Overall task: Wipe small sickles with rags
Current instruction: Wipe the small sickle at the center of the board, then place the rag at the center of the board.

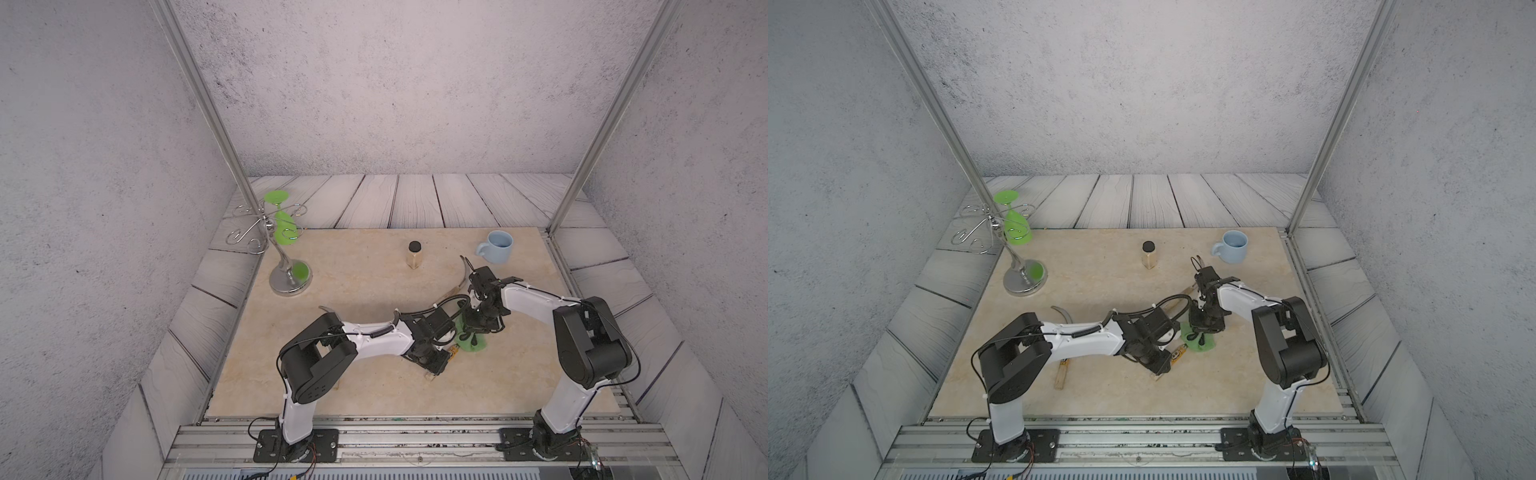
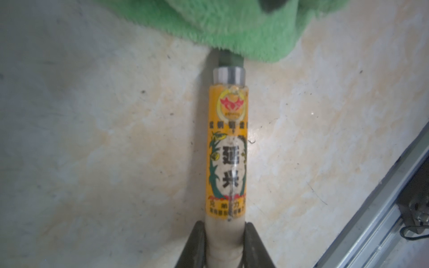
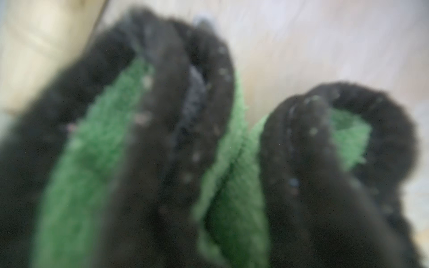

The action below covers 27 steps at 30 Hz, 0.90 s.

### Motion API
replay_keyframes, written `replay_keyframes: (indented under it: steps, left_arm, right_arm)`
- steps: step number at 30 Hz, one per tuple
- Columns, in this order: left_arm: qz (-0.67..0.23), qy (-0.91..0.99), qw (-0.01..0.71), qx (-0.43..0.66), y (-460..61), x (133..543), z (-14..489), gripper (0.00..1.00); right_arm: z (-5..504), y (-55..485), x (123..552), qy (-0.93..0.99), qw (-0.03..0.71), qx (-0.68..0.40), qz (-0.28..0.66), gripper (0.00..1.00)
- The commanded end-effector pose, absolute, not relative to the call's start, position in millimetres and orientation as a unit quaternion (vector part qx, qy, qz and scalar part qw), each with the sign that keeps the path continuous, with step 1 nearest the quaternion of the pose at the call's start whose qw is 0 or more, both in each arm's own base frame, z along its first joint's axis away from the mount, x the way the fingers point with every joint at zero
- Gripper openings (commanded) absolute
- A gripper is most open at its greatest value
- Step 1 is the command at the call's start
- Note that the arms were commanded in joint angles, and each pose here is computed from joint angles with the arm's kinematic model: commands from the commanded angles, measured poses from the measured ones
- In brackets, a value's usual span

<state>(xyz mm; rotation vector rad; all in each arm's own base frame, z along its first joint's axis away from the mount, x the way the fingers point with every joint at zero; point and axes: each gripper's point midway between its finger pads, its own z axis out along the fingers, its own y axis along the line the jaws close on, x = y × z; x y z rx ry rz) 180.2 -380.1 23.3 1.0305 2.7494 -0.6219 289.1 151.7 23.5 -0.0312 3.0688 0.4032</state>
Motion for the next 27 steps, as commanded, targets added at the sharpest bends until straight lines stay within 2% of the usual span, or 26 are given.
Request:
replay_keyframes:
  steps: [1, 8, 10, 12, 18, 27]
  left_arm:
    - [-0.18, 0.923, 0.104, 0.323, -370.5, 201.1, 24.4, 0.0]
    - [-0.177, 0.925, 0.1, 0.321, -366.6, 199.6, 20.8, 0.0]
    - [-0.175, 0.926, 0.101, 0.319, -364.9, 200.3, 20.6, 0.0]
    - [-0.173, 0.926, 0.101, 0.318, -362.7, 199.8, 20.4, 0.0]
    - [-0.17, 0.929, 0.104, 0.313, -355.6, 203.4, 23.5, 0.0]
    - [-0.162, 0.934, 0.106, 0.299, -336.4, 209.9, 25.9, 0.0]
  right_arm:
    - [22.3, 161.5, 222.9, 0.984, -0.078, -0.001, 0.163, 0.26]
    - [106.1, 161.4, 255.0, 0.977, 0.045, 0.001, 0.206, 0.26]
    - [126.2, 151.1, 263.8, 0.978, 0.075, 0.009, 0.195, 0.26]
    - [140.2, 130.0, 270.3, 0.985, 0.097, 0.015, 0.143, 0.26]
    - [141.8, 83.3, 265.0, 0.997, 0.073, 0.01, 0.017, 0.26]
    - [98.7, 38.2, 252.3, 0.991, -0.014, 0.01, -0.13, 0.29]
